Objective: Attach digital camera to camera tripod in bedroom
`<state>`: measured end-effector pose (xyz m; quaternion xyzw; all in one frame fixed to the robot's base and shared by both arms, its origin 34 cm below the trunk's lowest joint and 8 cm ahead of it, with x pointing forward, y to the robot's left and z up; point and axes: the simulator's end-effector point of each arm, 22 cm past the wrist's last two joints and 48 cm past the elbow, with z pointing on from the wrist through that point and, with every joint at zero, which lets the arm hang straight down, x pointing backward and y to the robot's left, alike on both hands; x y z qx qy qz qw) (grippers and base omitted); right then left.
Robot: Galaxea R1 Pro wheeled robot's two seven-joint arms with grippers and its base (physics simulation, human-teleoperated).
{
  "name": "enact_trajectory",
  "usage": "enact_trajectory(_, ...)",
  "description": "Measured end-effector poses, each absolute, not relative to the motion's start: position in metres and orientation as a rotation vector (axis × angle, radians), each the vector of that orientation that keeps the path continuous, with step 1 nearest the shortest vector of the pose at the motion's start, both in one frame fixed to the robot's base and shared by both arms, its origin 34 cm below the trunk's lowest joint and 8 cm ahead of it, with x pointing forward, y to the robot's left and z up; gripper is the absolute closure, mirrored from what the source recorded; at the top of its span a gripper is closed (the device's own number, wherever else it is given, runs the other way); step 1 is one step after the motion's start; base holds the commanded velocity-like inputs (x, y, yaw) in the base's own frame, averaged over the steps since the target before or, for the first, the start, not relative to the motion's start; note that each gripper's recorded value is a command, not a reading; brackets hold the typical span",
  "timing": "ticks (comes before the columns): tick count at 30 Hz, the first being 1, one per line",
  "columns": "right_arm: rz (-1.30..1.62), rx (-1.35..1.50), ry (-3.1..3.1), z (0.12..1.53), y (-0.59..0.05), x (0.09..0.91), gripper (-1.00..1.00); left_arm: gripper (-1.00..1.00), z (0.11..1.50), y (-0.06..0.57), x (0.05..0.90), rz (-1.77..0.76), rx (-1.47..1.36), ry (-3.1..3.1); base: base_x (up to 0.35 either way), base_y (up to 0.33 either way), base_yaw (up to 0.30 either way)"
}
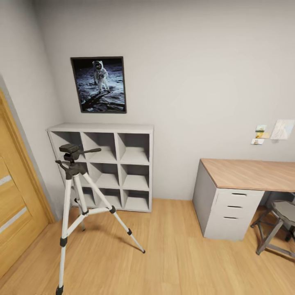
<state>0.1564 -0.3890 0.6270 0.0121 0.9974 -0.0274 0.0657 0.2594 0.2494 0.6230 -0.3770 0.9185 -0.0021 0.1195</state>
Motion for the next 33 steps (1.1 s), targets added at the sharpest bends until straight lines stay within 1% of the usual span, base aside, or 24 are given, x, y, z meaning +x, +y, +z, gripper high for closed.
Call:
enact_trajectory(25, -0.082, 0.035, 3.009, 0.627, -0.3888, 0.1564, -1.0, 1.0, 0.623, 0.2482, 0.2594, -0.008, -1.1, 2.686, 0.246, -0.191, 0.277)
enact_trajectory(33, -0.082, 0.036, 3.009, 0.6269, -0.3888, 0.1564, -1.0, 1.0, 0.6229, 0.2493, 0.2595, -0.006, -1.1, 2.686, 0.075, -0.043, 0.277)
